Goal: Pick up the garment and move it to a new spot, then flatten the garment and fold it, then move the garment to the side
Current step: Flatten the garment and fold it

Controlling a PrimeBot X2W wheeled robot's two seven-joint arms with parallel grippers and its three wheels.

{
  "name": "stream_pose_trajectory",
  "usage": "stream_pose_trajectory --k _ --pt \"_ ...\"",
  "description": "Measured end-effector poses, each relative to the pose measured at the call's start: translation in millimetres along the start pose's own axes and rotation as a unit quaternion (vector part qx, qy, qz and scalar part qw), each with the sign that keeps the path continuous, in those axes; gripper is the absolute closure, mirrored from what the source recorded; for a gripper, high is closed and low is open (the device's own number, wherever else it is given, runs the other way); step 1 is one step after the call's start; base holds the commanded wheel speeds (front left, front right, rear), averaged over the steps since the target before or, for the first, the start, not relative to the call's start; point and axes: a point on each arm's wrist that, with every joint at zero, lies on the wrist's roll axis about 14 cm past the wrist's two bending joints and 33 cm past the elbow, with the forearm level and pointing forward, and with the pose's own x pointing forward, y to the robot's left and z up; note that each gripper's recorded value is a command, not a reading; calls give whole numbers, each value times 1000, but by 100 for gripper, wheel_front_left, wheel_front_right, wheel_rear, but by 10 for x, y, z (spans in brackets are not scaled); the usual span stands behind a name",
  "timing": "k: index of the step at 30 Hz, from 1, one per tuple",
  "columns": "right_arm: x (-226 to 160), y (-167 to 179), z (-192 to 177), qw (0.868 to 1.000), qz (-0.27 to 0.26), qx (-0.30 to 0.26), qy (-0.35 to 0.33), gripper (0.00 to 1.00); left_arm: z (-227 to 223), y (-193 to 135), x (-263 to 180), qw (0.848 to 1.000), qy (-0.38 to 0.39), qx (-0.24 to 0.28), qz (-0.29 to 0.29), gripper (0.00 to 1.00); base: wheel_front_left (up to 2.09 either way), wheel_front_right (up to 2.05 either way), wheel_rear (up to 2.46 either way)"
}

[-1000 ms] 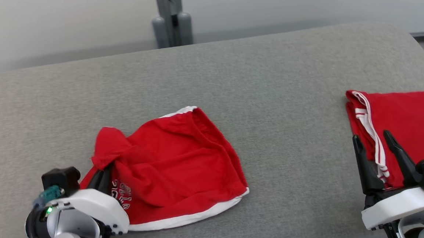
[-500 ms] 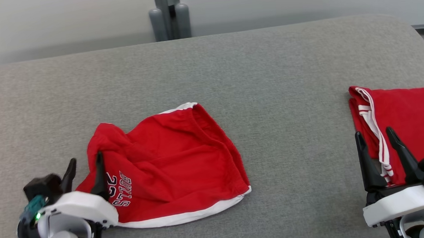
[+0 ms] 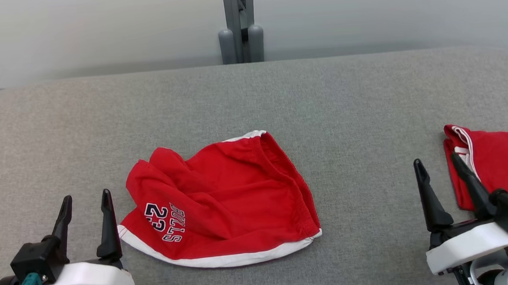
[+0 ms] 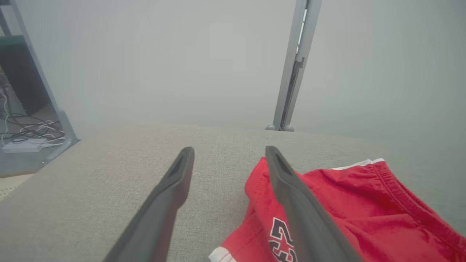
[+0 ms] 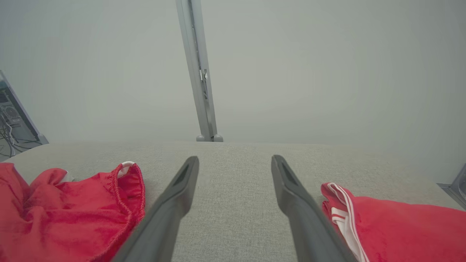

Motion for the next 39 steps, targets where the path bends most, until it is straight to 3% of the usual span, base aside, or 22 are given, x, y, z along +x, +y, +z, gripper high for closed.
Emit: stream_pose_trajectory --k 6,15,39 --pt "-104 59 30 1000 7 -5 0 0 236 -144 -208 1000 -28 1 -13 0 0 0 0" --pt "-337 48 -13 1000 0 -6 16 0 246 -227 -380 999 -26 14 -25 0 0 0 0" --pt "-387 88 5 1000 6 -6 21 0 179 -219 -342 999 -15 28 -34 0 0 0 0"
